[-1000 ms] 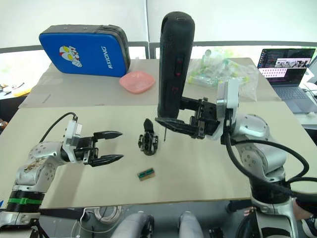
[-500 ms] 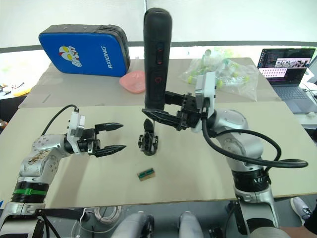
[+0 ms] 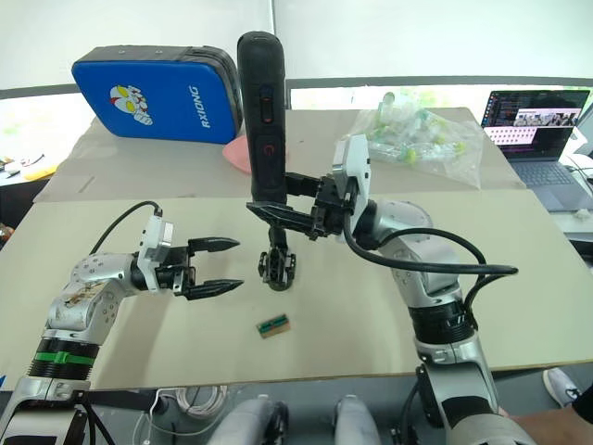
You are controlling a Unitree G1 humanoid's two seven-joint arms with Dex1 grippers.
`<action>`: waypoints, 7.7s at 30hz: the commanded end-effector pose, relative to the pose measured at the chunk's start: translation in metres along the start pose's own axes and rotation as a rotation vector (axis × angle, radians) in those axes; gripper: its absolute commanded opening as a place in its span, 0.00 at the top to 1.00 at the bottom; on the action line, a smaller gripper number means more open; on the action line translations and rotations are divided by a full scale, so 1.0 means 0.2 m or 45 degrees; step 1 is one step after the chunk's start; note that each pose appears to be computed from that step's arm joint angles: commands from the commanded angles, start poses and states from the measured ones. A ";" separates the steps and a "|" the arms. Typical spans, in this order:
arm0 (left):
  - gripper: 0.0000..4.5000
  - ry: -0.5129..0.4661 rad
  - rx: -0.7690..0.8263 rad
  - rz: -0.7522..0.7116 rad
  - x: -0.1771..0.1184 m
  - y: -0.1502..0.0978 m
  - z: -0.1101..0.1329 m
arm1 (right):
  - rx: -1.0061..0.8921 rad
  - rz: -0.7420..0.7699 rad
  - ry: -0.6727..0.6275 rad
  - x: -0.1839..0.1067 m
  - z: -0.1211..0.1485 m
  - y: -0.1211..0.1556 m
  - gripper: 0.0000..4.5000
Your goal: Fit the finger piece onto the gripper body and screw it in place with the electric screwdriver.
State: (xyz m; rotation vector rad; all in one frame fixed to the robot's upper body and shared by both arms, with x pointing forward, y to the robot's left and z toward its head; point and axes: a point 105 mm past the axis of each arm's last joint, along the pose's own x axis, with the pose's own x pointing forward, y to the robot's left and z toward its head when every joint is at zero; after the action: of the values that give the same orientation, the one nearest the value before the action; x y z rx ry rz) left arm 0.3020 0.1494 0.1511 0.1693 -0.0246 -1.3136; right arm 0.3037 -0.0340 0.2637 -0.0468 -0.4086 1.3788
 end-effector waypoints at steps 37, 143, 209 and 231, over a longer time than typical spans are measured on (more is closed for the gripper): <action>0.00 0.076 0.097 -0.047 0.07 -0.03 -0.04 | 0.028 0.103 0.052 0.10 0.03 0.03 0.56; 0.00 0.207 0.008 0.045 0.33 0.07 -0.34 | 0.004 0.046 0.083 0.08 -0.06 0.07 0.56; 0.49 0.241 -0.014 -0.003 0.37 0.02 -0.36 | 0.192 -0.076 0.328 0.00 -0.43 0.13 0.56; 0.49 0.306 -0.056 0.031 0.31 -0.01 -0.45 | -0.106 0.092 -0.086 0.10 0.11 0.13 0.56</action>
State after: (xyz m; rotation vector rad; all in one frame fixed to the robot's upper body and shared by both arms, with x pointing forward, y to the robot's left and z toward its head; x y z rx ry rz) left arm 0.3336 0.0988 0.0717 0.2820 0.1479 -1.2476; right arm 0.2929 -0.0091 0.2448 -0.0747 -0.3593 1.3984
